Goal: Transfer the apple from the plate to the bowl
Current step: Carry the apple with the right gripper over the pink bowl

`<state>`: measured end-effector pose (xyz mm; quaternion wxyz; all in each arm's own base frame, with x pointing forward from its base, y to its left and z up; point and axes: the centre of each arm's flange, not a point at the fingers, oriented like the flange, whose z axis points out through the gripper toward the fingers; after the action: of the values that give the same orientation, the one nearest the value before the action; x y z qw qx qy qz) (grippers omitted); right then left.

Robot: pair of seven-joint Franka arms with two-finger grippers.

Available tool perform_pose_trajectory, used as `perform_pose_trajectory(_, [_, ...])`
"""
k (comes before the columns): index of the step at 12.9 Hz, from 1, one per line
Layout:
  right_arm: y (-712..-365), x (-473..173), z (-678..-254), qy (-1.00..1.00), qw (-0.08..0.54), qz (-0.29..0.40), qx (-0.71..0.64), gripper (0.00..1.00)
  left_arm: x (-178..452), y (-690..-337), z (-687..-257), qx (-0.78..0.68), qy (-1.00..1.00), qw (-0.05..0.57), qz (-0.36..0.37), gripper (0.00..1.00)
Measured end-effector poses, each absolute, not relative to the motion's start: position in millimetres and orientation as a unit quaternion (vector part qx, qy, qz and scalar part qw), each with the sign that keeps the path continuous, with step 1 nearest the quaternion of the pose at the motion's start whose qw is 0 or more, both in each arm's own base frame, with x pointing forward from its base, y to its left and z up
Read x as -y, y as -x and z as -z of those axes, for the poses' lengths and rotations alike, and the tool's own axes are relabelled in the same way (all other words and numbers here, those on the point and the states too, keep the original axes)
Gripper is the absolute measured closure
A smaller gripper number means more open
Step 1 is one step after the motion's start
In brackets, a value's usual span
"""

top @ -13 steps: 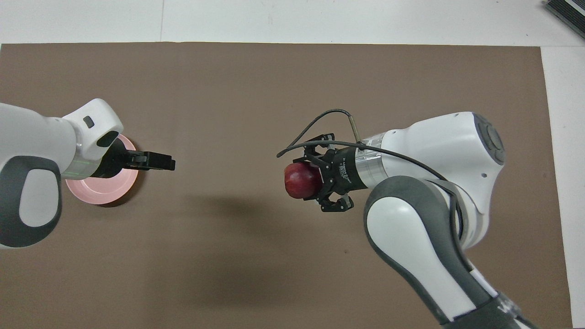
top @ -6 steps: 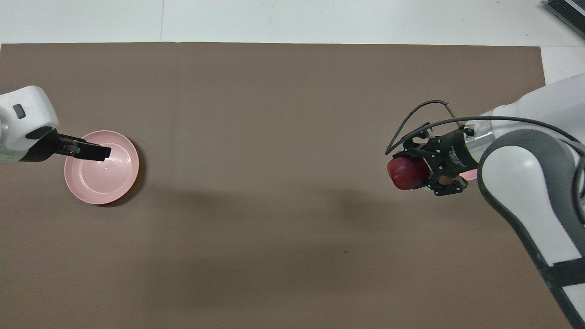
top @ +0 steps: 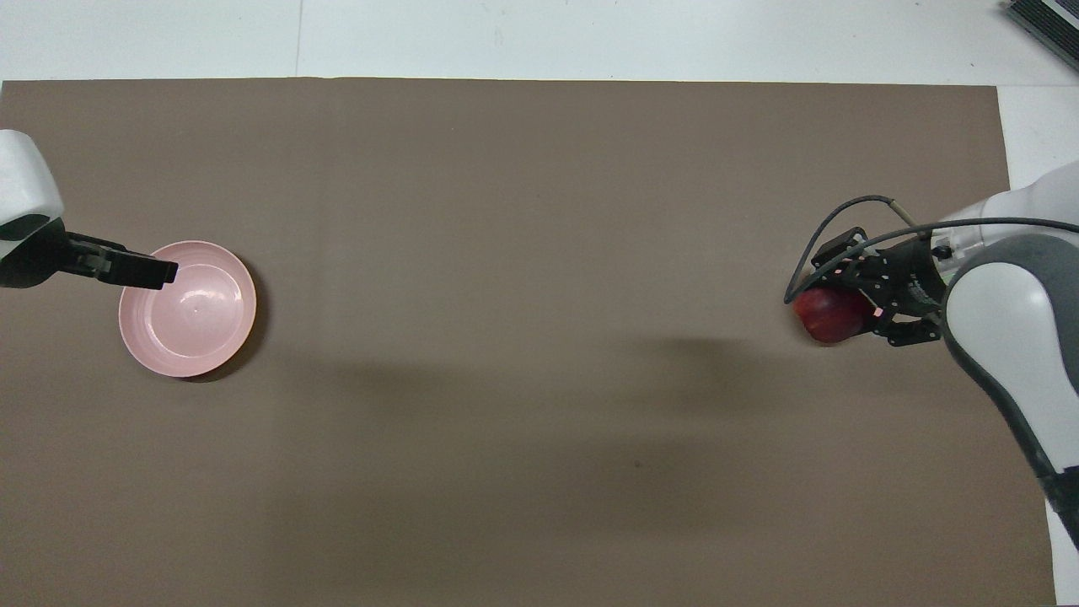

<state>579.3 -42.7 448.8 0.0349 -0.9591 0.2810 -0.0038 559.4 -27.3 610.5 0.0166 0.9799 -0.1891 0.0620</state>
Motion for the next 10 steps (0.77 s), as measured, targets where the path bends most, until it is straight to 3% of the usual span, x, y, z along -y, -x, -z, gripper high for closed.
perform_pose_trajectory(4, [-582, 45, -433, 0.968, -0.021, 0.058, -0.241, 0.22, 29, -551, -630, 0.192, -0.980, 0.018, -0.049, 0.00])
perform_pose_trajectory(10, [-560, 39, -368, 0.970, -0.055, 0.105, -0.214, 0.22, 13, -545, -635, 0.181, -0.983, 0.024, -0.030, 0.00])
